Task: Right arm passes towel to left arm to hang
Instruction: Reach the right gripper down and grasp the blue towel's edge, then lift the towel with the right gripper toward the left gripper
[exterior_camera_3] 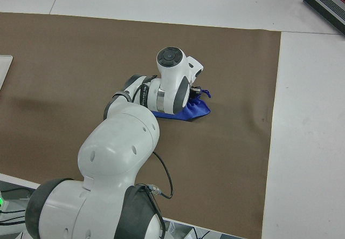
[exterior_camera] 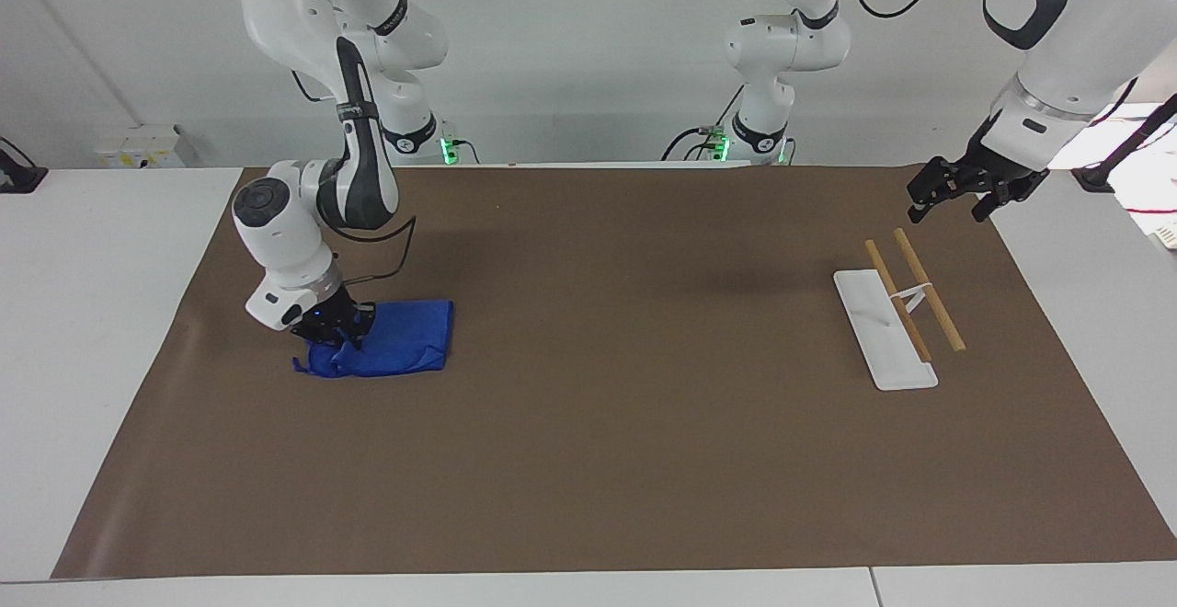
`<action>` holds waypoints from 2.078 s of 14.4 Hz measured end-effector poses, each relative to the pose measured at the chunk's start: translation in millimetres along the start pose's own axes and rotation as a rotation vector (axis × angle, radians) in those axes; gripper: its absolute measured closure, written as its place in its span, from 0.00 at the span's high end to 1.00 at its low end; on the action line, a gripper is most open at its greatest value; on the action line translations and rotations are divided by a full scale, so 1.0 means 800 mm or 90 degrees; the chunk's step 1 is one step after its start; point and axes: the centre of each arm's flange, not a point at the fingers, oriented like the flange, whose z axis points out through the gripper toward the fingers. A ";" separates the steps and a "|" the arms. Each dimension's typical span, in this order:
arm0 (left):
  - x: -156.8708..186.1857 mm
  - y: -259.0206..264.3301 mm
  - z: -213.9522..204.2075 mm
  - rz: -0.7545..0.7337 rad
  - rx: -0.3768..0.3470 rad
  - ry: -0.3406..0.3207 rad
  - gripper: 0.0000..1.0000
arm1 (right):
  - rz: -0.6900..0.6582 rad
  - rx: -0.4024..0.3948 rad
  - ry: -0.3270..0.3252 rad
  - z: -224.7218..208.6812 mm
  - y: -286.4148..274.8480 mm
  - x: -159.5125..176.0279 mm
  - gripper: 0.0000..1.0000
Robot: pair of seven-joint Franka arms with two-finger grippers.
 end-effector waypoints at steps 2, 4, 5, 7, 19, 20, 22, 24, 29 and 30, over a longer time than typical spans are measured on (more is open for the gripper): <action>0.000 0.000 0.000 0.000 0.000 0.000 1.00 | 0.005 0.007 -0.024 -0.011 -0.007 0.007 0.05; 0.000 0.000 0.000 0.000 0.000 0.000 1.00 | 0.024 0.010 -0.040 -0.037 -0.022 0.025 0.05; 0.000 0.000 0.000 0.000 0.000 0.000 1.00 | 0.036 0.011 -0.044 -0.057 -0.032 0.037 0.05; 0.000 0.000 0.000 0.000 0.000 0.000 1.00 | 0.070 0.024 -0.047 -0.103 -0.063 0.059 0.05; 0.000 0.000 0.000 0.000 0.000 0.000 1.00 | 0.562 0.432 0.026 -0.305 -0.305 0.161 0.05; 0.000 0.000 0.000 0.000 0.000 0.000 1.00 | 0.599 0.463 0.025 -0.307 -0.327 0.163 0.05; 0.000 0.000 0.000 0.000 0.000 0.000 1.00 | 0.661 0.515 0.006 -0.313 -0.357 0.162 0.05; 0.000 0.001 0.000 0.001 0.000 0.000 1.00 | 0.720 0.578 -0.024 -0.320 -0.376 0.161 0.05; -0.003 0.008 0.001 0.007 -0.001 -0.006 1.00 | 0.797 0.691 -0.064 -0.330 -0.413 0.157 0.05; -0.003 0.014 0.003 0.012 -0.001 -0.006 1.00 | 0.800 0.698 -0.072 -0.329 -0.422 0.154 0.05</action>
